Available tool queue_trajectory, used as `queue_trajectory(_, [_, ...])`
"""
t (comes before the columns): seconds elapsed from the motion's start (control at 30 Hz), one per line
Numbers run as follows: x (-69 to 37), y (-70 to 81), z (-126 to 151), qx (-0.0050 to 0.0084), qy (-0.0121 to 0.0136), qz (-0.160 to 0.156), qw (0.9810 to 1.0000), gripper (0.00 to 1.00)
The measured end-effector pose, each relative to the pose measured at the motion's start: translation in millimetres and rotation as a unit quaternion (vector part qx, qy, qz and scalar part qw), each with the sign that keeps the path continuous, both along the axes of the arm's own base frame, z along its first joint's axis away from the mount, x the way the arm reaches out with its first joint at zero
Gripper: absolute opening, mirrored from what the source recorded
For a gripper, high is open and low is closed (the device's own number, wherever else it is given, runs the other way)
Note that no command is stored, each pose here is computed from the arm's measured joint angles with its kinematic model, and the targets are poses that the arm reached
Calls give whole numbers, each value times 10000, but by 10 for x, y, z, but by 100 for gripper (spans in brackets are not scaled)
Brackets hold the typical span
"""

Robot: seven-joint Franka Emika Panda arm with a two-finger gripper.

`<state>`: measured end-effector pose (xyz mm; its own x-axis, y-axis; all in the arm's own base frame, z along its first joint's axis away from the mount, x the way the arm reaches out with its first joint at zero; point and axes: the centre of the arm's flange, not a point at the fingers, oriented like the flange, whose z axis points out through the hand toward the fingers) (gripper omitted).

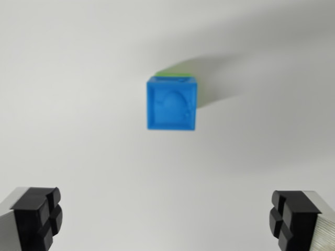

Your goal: Stack cube

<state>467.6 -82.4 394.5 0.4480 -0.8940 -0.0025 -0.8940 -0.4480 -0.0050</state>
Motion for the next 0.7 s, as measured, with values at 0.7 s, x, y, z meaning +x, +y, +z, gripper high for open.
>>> queue_trajectory(0.7, [3,-5,610,6,-4,-4,10000,100])
